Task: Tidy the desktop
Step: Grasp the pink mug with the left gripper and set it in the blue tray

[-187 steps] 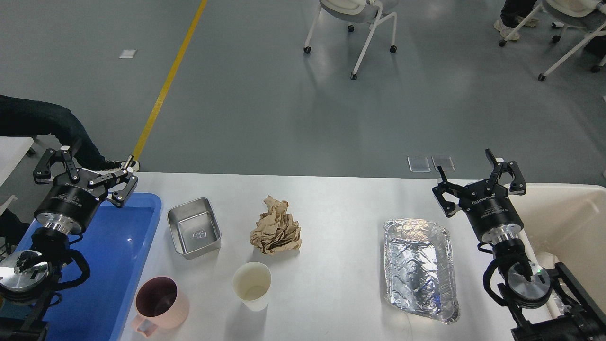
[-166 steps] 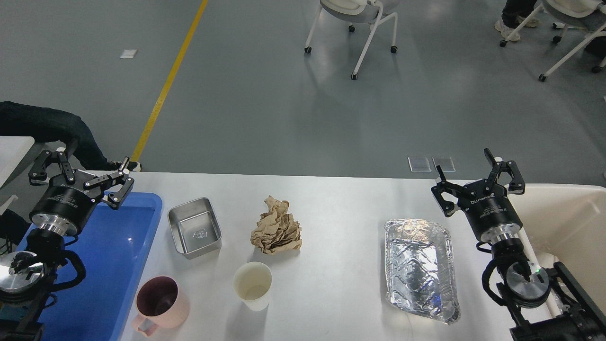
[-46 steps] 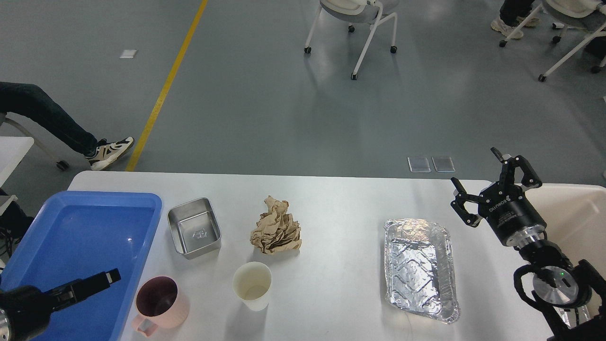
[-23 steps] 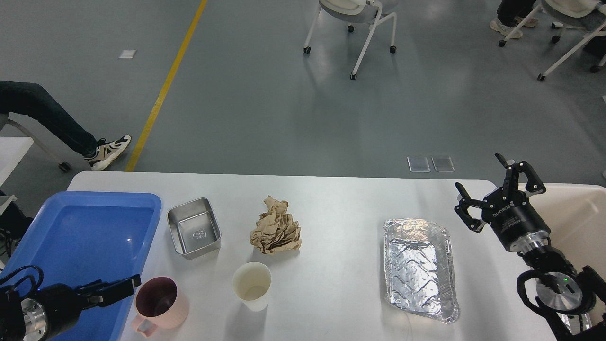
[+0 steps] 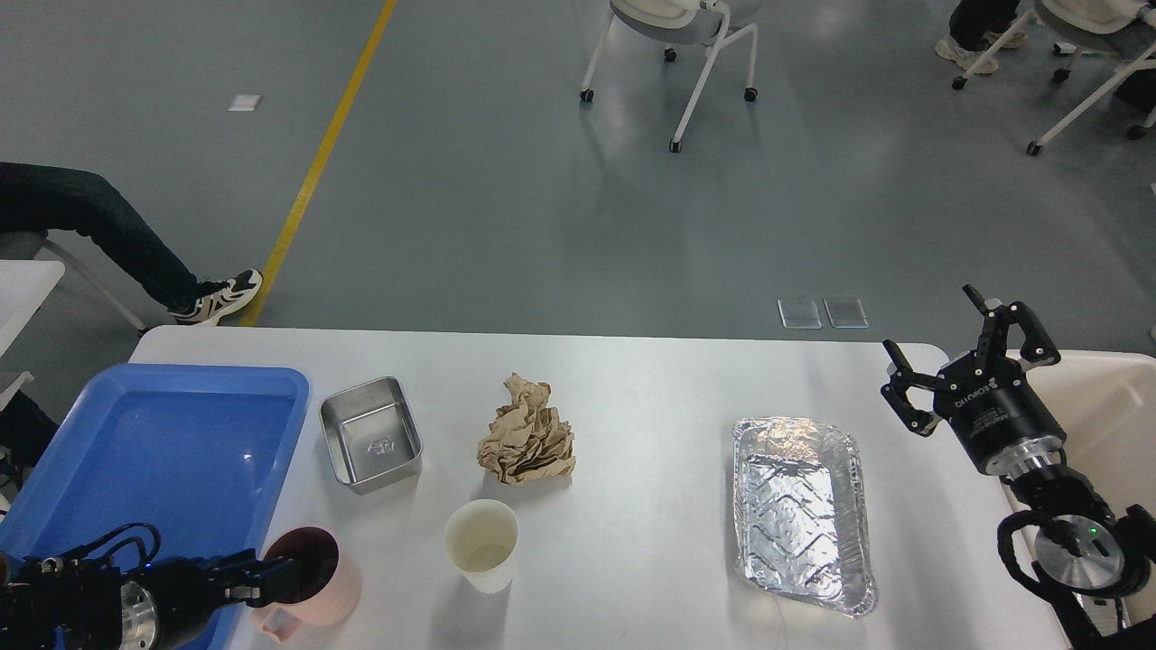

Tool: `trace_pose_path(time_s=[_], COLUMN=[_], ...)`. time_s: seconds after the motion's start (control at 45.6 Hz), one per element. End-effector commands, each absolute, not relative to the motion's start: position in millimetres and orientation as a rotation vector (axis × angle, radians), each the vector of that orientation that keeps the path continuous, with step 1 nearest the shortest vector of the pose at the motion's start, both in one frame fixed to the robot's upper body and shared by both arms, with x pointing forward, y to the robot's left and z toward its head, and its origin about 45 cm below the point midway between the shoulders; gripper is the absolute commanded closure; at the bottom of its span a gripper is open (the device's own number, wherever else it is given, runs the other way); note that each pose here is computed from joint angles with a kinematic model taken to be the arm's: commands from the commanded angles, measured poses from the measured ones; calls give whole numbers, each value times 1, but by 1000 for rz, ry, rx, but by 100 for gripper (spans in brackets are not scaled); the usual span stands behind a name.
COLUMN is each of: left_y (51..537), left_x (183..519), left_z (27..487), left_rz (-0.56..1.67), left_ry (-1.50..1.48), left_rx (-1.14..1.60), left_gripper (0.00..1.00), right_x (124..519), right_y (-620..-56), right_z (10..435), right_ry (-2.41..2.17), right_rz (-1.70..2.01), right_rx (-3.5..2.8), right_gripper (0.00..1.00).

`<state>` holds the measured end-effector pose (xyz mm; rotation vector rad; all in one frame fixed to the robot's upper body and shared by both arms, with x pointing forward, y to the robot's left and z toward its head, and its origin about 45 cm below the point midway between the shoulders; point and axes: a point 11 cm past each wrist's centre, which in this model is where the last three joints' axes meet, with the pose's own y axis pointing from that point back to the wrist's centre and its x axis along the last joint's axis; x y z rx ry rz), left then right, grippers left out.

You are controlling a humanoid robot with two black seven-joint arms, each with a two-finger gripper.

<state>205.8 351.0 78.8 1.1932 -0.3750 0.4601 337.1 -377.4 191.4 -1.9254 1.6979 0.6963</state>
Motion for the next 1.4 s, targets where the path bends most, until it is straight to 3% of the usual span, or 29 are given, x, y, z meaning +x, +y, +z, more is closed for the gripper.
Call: trace_pose_path(time_s=[0.0, 0.132, 0.153, 0.592, 0.899, 1.381], left_y=[350, 342, 338, 332, 357, 407], left_x=[198, 199, 199, 205, 236, 281], left_z=[71, 69, 68, 94, 165, 315], left_rz=[407, 372, 363, 297, 318, 418], left_ry=[-366, -372, -367, -387, -466, -492], left_rx=[1212, 1203, 1196, 1150, 1176, 1184], left_gripper=[71, 99, 100, 100, 100, 100], right_x=[337, 337, 337, 338, 338, 342], right_y=[-379, -380, -380, -379, -378, -372], right_z=[192, 193, 193, 193, 193, 194], right_ry=[1700, 1702, 1702, 1699, 1697, 1690], right_rz=[693, 689, 689, 690, 693, 697], right_rx=[-1923, -1919, -1919, -1914, -1913, -1921], right_gripper=[0, 0, 0, 0, 0, 0])
